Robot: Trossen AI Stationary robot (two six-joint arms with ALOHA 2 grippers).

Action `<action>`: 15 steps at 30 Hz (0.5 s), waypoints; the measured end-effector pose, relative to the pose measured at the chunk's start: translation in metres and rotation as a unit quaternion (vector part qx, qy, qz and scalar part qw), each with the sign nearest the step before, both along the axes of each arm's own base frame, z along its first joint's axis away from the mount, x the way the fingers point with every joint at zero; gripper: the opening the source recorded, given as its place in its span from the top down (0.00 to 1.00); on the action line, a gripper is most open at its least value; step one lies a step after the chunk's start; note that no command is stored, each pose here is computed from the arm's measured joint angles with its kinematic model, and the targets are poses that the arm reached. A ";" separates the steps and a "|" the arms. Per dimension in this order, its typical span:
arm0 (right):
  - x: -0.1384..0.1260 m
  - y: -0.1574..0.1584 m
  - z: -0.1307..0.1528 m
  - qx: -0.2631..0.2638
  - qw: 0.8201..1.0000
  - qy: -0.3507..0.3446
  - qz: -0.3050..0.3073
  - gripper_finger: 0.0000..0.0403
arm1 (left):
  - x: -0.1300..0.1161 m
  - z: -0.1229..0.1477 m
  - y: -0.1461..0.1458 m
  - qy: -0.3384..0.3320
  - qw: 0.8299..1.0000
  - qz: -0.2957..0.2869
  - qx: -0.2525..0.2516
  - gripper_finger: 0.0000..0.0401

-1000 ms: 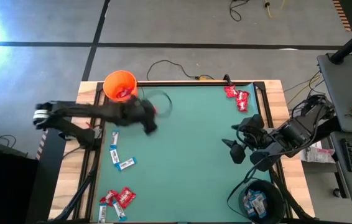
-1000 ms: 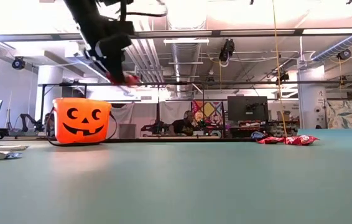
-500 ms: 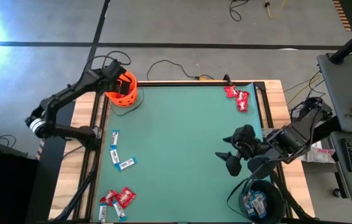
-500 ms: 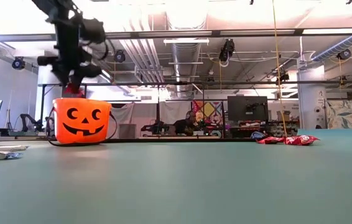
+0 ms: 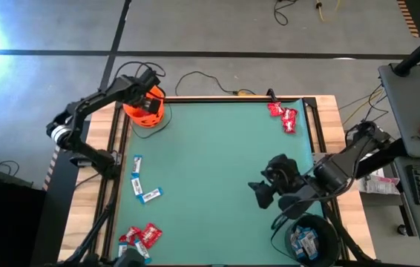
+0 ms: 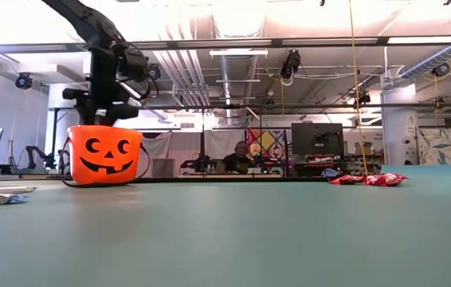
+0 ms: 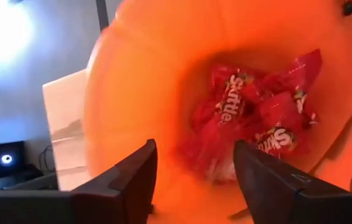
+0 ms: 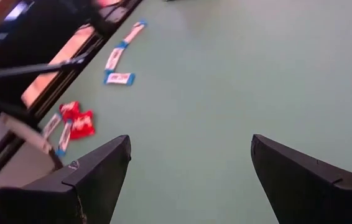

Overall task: Sort candy by brand, put in halloween buckets
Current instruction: Put the red candy into the orange bucket, then move the red candies to the center of the table

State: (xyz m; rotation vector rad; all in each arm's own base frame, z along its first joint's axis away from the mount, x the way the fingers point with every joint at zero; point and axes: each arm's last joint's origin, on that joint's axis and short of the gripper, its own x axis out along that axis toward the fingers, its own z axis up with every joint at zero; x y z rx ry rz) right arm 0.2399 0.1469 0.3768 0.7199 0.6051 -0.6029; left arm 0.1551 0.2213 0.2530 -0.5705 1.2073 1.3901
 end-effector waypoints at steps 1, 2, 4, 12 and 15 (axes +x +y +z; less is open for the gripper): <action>0.002 -0.001 -0.002 0.008 1.000 0.001 -0.015 0.19 | 0.000 0.003 0.000 0.002 1.000 -0.004 -0.001 0.50; 0.004 -0.003 -0.003 0.018 0.999 0.002 -0.027 0.19 | 0.000 0.007 -0.002 0.002 1.000 -0.010 0.001 0.48; 0.009 -0.009 -0.007 0.029 0.999 0.016 -0.042 0.19 | 0.001 0.016 -0.009 -0.002 1.000 -0.023 0.009 0.45; 0.026 -0.068 -0.009 -0.011 0.992 0.080 -0.092 0.19 | 0.012 0.056 -0.093 -0.141 0.977 -0.151 0.050 0.40; 0.027 -0.105 -0.012 -0.025 0.982 0.129 -0.134 0.19 | 0.014 0.058 -0.131 -0.190 0.959 -0.204 0.056 0.40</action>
